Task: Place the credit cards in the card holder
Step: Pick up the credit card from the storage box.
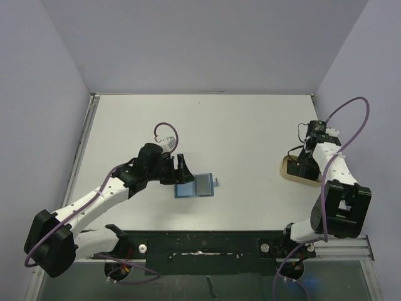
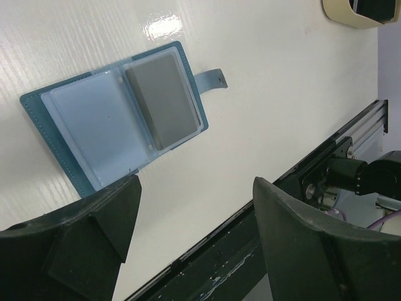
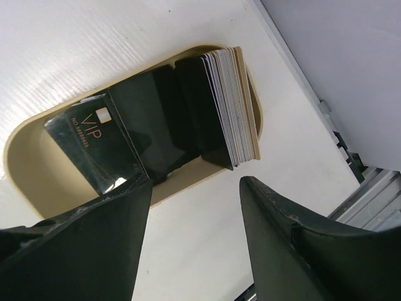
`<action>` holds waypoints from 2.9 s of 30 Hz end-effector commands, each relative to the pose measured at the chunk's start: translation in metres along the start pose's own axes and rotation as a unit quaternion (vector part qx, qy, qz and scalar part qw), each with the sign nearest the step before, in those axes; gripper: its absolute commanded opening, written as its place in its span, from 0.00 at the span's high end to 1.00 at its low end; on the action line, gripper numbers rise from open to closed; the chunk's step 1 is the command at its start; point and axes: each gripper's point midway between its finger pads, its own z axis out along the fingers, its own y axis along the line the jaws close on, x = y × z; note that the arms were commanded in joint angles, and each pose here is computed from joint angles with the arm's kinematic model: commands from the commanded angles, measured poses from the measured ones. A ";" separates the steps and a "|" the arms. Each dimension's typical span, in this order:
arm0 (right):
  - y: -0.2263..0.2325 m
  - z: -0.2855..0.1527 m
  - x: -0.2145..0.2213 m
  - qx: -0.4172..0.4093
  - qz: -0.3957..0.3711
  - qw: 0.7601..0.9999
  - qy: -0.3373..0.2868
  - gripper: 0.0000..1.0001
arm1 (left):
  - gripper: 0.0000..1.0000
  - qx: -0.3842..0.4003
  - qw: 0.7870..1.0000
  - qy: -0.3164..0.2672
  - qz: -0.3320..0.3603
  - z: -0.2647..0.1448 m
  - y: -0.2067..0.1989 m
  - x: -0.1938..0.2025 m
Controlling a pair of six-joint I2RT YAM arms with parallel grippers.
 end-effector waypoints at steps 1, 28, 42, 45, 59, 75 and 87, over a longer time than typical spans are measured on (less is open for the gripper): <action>-0.005 0.010 -0.019 0.027 -0.001 1.000 -0.016 0.41 | 0.28 0.024 0.999 -0.024 0.016 -0.008 -0.016 -0.018; -0.031 0.054 -0.017 0.095 -0.003 0.995 0.026 0.52 | 0.29 0.028 1.000 -0.006 0.007 0.004 -0.012 -0.012; -0.036 0.048 -0.019 0.103 -0.001 0.994 0.019 0.69 | 0.28 0.026 1.000 -0.007 0.007 0.002 -0.009 -0.012; -0.037 0.047 -0.020 0.104 -0.001 0.994 0.018 0.71 | 0.29 0.027 1.000 -0.007 0.008 0.002 -0.009 -0.013; -0.036 0.045 -0.023 0.100 -0.001 0.995 0.015 0.67 | 0.29 0.027 1.000 -0.006 0.007 0.004 -0.009 -0.012; -0.036 0.044 -0.025 0.098 -0.003 0.995 0.015 0.68 | 0.29 0.030 0.999 -0.009 0.008 0.002 -0.011 -0.014; -0.035 0.045 -0.024 0.097 -0.005 0.995 0.016 0.61 | 0.29 0.030 0.999 -0.008 0.007 0.002 -0.011 -0.013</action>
